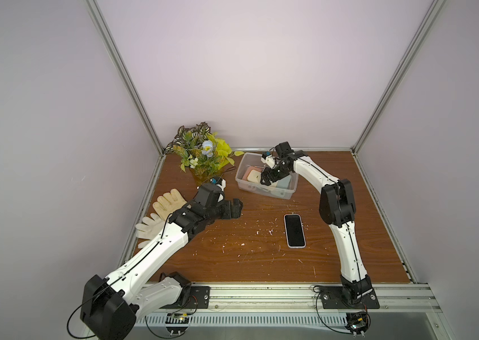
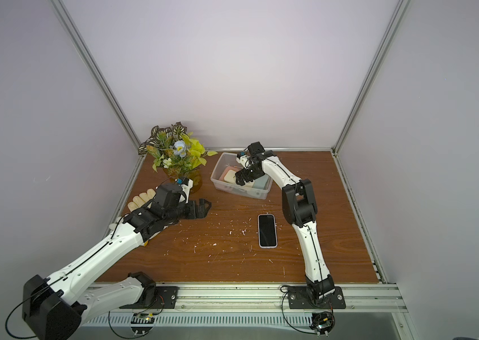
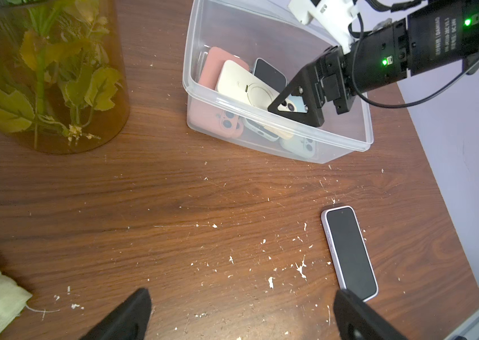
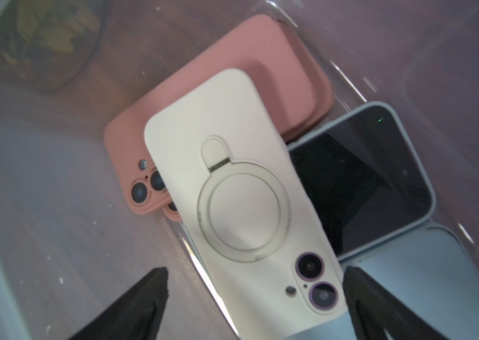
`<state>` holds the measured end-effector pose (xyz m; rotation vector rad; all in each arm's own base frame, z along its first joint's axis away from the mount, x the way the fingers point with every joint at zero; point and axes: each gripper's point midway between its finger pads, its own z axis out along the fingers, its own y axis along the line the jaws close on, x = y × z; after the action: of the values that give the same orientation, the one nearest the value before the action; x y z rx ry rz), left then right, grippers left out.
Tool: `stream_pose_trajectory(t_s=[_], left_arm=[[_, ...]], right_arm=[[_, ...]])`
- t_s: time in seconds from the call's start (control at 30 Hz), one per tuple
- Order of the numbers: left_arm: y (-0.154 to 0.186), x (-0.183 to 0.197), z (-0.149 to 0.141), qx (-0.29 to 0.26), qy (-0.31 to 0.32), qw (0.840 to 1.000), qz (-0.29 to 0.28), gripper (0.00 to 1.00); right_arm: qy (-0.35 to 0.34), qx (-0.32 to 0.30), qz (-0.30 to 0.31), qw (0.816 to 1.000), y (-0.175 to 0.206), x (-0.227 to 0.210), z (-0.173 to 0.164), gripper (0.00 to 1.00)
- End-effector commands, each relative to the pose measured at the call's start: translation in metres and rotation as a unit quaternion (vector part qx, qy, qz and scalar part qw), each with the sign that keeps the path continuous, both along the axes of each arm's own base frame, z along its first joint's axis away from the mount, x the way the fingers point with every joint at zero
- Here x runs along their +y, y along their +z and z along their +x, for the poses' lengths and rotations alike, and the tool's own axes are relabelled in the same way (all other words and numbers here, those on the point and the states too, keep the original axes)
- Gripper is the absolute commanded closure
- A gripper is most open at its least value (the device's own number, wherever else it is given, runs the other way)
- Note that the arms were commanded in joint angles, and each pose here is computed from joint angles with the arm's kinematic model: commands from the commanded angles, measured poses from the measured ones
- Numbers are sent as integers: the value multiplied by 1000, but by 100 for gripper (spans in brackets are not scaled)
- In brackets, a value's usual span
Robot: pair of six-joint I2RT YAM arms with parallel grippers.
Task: Take the phone out of the storage box
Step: Adjust the storage box at the center of the board, then pick up the phone from the storage box.
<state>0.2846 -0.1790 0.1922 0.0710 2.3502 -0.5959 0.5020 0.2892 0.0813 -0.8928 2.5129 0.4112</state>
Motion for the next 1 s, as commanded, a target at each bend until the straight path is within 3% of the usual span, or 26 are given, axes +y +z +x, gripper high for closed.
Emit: stream_pose_trajectory(t_s=[0.0,0.4,0.57,0.67,0.83,0.97], left_arm=[[-3,2,-2,8,-1,1000,-4,0],[-9,11,-11,7,13,1000,-6,0],[-12,10,-12,12,11,1000,-7,0],[-13,10,-13,15,9,1000,-6,0],[-16,12,-17,22,5,1000,3,0],[-17,12,-16,22,5,1000,3,0]], right_arm=[[51,-3,-42,998,-11,6,-9,1],[131,29,-58,989,-20,49,-71,1],[109,-4,-87,990,-21,41,-48,1],[104,7,-68,992,-29,38,-38,1],[116,39,-47,991,-45,44,-48,1],[102,37,-95,990,-64,37,-49,1]])
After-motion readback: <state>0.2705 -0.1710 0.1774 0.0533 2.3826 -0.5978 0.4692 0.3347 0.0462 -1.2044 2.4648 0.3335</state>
